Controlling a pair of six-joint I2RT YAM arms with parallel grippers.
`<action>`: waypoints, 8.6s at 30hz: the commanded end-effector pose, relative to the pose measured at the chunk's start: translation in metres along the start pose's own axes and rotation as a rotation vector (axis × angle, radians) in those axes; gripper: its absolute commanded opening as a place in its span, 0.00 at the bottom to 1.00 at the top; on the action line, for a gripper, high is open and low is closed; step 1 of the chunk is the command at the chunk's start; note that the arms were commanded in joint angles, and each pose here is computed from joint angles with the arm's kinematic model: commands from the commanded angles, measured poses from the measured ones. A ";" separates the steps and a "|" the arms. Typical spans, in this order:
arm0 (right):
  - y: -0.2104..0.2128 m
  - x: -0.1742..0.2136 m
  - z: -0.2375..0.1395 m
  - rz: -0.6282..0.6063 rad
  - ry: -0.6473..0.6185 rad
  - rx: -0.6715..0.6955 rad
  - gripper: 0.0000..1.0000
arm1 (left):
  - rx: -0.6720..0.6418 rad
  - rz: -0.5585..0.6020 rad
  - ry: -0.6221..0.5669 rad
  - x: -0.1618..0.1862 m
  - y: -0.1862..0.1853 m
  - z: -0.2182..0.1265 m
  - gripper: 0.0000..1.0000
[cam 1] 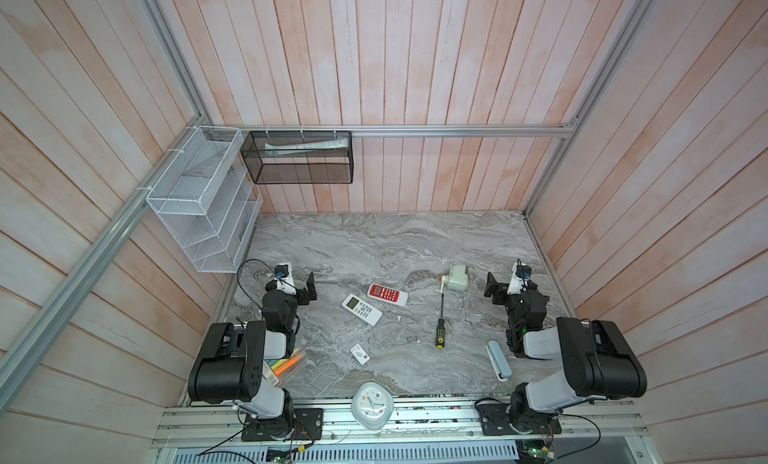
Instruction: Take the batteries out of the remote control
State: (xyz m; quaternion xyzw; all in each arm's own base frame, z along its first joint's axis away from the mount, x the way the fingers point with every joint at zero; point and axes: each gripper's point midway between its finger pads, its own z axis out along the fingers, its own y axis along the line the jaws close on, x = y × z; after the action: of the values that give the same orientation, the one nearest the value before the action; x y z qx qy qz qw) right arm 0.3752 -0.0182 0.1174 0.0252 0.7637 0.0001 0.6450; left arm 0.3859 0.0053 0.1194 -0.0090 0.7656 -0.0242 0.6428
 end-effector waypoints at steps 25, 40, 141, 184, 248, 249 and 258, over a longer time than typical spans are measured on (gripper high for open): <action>0.022 -0.048 -0.020 0.246 0.181 0.050 0.98 | -0.169 -0.266 0.297 -0.035 -0.020 -0.013 1.00; 0.135 0.005 -0.051 0.177 0.579 -0.120 0.98 | -0.064 -0.412 0.787 0.050 -0.156 -0.052 1.00; 0.241 -0.006 -0.080 0.132 0.519 -0.698 0.94 | -0.029 -0.345 0.984 0.096 -0.203 -0.023 0.49; 0.359 -0.004 -0.095 0.386 0.603 -1.093 0.51 | 0.394 -0.587 0.598 -0.030 -0.269 -0.019 0.49; 0.301 -0.054 -0.106 -0.919 -0.192 -0.214 0.11 | 0.602 -0.740 0.703 -0.094 -0.234 -0.057 1.00; 0.302 -0.053 -0.106 -0.942 -0.196 -0.199 0.11 | 0.605 -0.738 0.708 -0.093 -0.235 -0.057 1.00; 0.313 -0.050 -0.112 -1.097 -0.265 -0.131 0.10 | 0.635 -0.711 0.737 -0.085 -0.240 -0.058 1.00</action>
State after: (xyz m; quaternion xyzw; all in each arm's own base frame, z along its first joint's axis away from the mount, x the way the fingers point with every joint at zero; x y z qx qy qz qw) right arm 0.2850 0.3010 0.1794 -0.4355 0.5920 -0.2576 0.6273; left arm 0.3366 -0.2256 0.2130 -0.0865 0.8500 -0.4568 0.2475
